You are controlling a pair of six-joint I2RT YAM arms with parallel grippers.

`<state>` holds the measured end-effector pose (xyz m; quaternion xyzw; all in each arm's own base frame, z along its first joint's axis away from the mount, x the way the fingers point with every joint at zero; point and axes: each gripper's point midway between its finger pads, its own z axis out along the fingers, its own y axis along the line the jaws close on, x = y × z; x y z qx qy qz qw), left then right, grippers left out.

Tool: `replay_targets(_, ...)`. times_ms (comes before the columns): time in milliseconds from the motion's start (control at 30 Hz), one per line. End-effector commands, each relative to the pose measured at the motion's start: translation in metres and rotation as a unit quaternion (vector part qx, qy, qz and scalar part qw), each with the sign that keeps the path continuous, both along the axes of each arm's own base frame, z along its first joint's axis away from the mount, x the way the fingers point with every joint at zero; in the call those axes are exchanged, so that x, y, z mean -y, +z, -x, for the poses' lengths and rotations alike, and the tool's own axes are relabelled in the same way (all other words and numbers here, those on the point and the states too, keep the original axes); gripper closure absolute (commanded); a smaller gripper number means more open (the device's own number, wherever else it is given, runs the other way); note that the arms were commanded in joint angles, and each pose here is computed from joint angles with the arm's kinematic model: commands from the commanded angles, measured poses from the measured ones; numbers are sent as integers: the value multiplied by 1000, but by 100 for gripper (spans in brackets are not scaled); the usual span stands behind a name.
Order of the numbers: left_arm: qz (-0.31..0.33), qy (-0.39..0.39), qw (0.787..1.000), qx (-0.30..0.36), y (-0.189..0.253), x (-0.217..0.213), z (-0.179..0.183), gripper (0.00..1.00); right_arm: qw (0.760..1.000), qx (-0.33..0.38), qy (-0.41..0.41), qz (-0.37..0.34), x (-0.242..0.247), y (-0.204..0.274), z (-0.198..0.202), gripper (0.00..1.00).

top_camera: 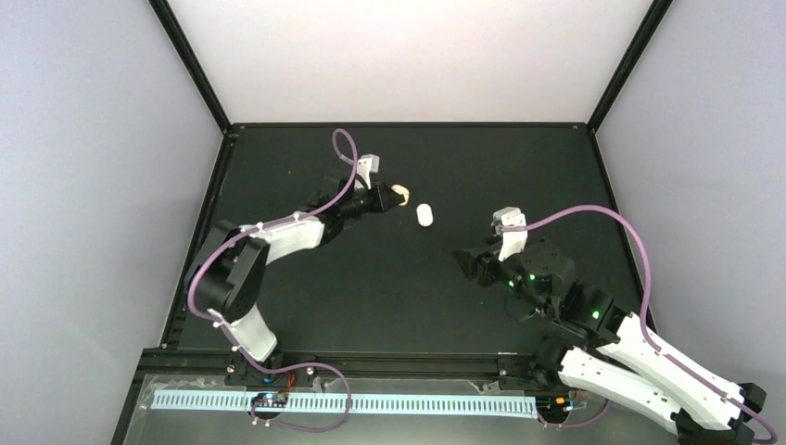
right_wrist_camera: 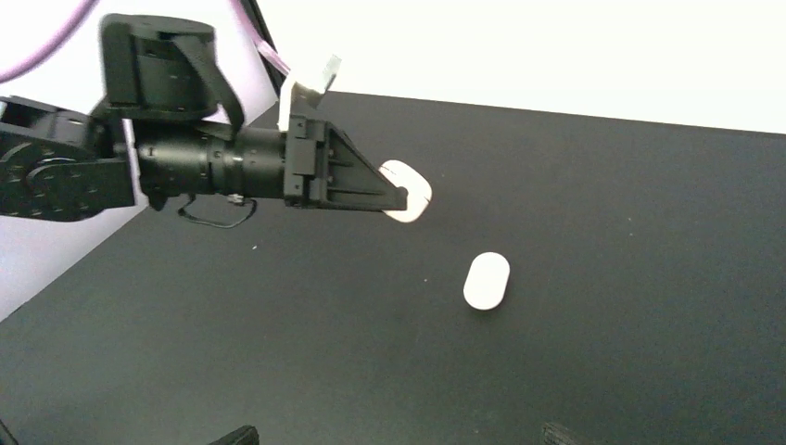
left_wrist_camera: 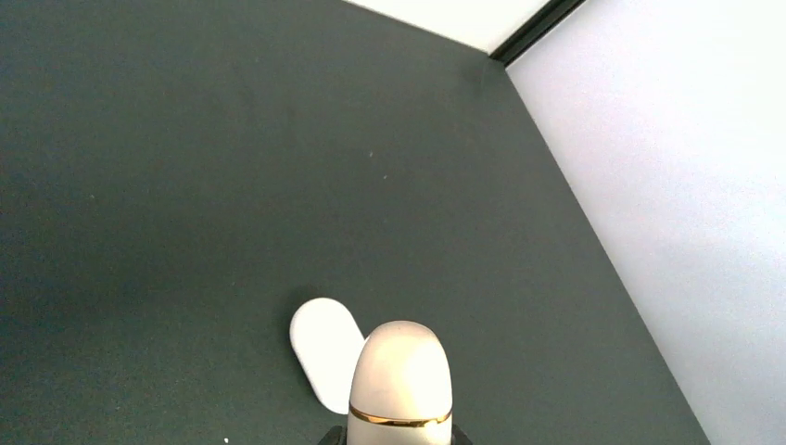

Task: Insert the wireless bluetooth earbuds into the charging case
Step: Place the charging case at the center of the board.

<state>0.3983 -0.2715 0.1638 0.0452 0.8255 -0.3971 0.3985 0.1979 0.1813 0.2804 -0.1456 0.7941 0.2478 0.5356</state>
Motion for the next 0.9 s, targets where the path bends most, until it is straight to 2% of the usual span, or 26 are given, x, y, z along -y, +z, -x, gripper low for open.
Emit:
replay_targets(0,34,-33,998,-36,-14,18,-10,98,1000,22,-11,7,9,14,0,21)
replay_targets(333,-23,3,992,-126,-90,13,-26,98,999,29,-11,18,11,21,0,21)
replay_targets(667,-81,38,979,-185,-134,-5,-19,98,1000,21,1,17,4,19,0,21)
replay_targets(767,-91,37,976,-193,-141,-8,-14,92,1000,20,3,16,4,18,1,21)
replay_targets(867,-95,35,975,-200,-146,-10,-10,78,1000,22,1,15,5,20,1,21)
